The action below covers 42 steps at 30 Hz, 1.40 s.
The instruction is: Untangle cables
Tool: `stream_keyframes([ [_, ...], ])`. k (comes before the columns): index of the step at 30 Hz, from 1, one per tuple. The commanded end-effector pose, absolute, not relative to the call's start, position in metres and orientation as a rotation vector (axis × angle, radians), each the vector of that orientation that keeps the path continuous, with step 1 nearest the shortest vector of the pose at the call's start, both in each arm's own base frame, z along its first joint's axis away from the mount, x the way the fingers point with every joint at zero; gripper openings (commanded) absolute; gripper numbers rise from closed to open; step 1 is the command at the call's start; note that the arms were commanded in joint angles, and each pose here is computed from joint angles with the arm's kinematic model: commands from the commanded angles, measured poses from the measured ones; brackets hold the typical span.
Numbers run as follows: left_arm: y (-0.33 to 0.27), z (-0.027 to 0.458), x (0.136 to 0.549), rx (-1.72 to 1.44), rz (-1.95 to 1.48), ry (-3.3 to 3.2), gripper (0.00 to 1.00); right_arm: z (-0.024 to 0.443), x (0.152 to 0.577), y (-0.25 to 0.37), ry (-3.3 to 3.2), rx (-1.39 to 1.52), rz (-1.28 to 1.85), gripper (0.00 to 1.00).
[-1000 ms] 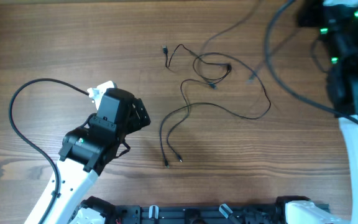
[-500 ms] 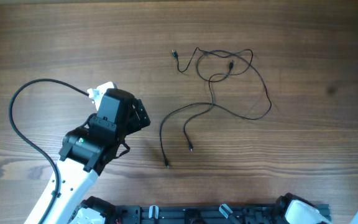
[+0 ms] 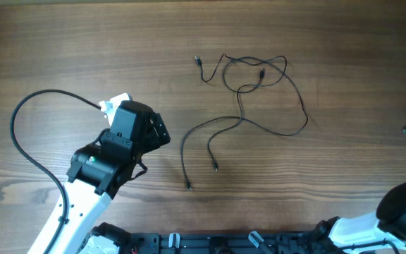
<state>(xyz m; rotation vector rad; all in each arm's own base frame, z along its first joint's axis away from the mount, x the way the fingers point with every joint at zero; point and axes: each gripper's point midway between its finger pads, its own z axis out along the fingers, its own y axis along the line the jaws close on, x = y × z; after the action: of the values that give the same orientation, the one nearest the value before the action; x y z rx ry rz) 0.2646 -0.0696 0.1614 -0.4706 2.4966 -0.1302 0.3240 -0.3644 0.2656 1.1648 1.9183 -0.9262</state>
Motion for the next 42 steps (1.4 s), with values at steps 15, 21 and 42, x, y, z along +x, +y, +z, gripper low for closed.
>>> stream_keyframes([
  [15,-0.067,0.161,0.265,-0.469,-0.109,2.494,1.0,0.122,0.392,-0.305,2.342,0.93,-0.03,0.12],
  [21,-0.067,0.161,0.265,-0.469,-0.109,2.494,1.0,0.116,0.399,-0.286,2.429,0.884,-0.174,0.04],
  [42,-0.067,0.161,0.265,-0.469,-0.109,2.494,1.0,0.12,0.414,-0.058,2.668,0.787,0.591,1.0],
])
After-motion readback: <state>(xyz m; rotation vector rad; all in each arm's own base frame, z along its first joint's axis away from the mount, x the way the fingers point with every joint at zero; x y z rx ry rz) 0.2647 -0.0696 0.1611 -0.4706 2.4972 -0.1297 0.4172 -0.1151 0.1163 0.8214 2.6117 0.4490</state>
